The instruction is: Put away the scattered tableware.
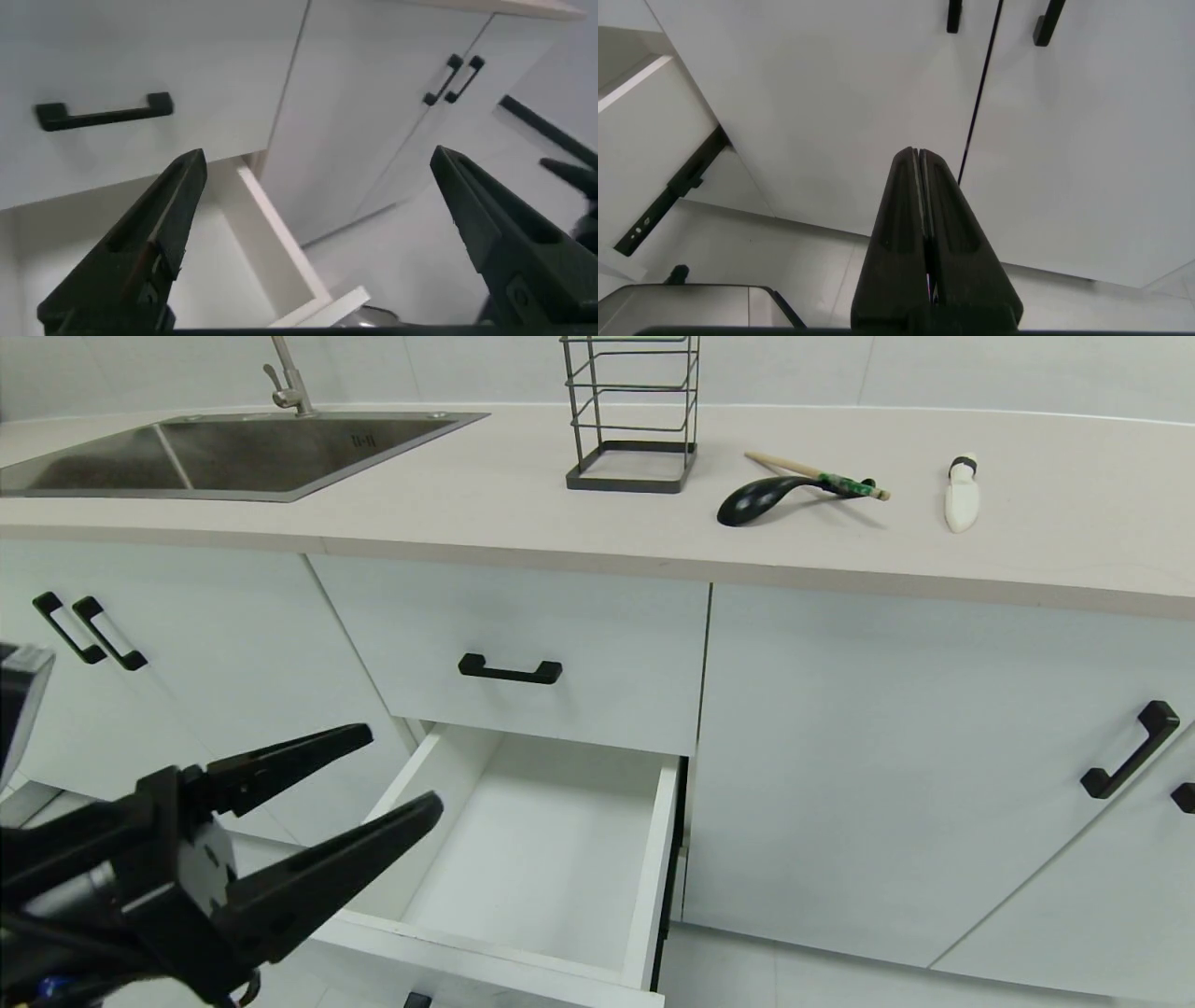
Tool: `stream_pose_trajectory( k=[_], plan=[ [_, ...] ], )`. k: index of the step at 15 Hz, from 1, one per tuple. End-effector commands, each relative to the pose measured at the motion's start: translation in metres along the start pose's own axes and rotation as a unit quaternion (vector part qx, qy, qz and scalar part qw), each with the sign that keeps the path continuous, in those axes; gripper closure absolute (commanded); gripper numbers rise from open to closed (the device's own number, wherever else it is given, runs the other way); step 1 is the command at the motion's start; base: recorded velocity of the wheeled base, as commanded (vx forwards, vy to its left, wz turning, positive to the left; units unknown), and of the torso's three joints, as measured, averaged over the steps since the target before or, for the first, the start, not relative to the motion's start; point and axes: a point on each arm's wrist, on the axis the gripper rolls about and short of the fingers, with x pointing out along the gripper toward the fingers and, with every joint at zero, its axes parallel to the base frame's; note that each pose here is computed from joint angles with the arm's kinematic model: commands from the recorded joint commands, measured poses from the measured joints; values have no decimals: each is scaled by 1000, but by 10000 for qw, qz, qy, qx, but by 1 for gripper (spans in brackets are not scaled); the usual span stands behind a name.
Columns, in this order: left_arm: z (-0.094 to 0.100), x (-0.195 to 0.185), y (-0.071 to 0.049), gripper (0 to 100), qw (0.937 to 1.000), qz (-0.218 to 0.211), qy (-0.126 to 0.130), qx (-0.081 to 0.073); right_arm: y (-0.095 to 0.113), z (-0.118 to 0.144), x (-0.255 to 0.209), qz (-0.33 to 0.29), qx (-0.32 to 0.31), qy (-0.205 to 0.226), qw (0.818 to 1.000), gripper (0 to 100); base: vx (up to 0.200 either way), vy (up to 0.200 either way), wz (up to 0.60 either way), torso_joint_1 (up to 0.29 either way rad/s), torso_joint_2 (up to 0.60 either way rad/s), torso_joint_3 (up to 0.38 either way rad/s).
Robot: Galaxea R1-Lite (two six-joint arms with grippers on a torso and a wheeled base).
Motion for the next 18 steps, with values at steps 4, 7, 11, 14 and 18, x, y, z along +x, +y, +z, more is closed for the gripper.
stream_pose_trajectory(
  k=[4,7,11,14,18],
  plan=[
    [-19,-79,-5,0,9882,1053,-854,716,0,0,0,-2,-2,-3,10000,100,0,0,0,0,0,0],
    [-35,-115,-20,0,9811,1434,-1015,812,0,0,0,-2,-2,5,10000,100,0,0,0,0,0,0],
    [-57,-145,-35,0,9694,2006,-1122,866,0,0,0,6,-9,5,10000,100,0,0,0,0,0,0],
    [-86,-149,-34,0,9660,2317,-860,753,0,0,0,-2,-9,5,10000,100,0,0,0,0,0,0],
    [-129,-157,-32,0,9483,3098,-394,565,0,0,0,6,-9,5,10000,100,0,0,0,0,0,0]
  ],
)
